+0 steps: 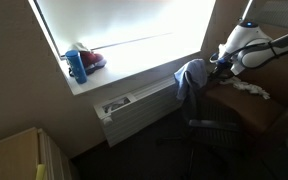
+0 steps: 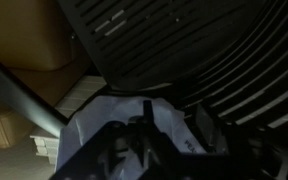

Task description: Move the blue cloth to the right

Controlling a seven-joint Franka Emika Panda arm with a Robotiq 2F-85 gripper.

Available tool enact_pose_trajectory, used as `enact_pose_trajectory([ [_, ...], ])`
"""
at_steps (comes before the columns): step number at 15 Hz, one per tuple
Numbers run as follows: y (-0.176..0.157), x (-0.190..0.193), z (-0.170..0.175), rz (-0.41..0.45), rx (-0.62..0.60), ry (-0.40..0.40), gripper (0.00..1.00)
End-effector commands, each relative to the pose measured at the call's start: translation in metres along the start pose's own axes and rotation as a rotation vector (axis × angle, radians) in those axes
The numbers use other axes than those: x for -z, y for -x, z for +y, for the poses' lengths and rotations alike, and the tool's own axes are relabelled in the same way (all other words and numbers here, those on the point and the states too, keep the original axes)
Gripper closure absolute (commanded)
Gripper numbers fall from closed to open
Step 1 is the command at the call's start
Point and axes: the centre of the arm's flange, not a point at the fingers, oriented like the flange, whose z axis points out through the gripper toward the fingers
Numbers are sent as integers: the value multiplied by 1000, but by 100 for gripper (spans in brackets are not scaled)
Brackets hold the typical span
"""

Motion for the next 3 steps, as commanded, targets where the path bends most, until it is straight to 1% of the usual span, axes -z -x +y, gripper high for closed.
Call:
enact_pose_trajectory([
  [1,12,-16,14,-158,-85,64,19],
  [2,11,-9,6,-99,-40,30,37],
  [3,14,-12,11,-126,-64,46,30],
])
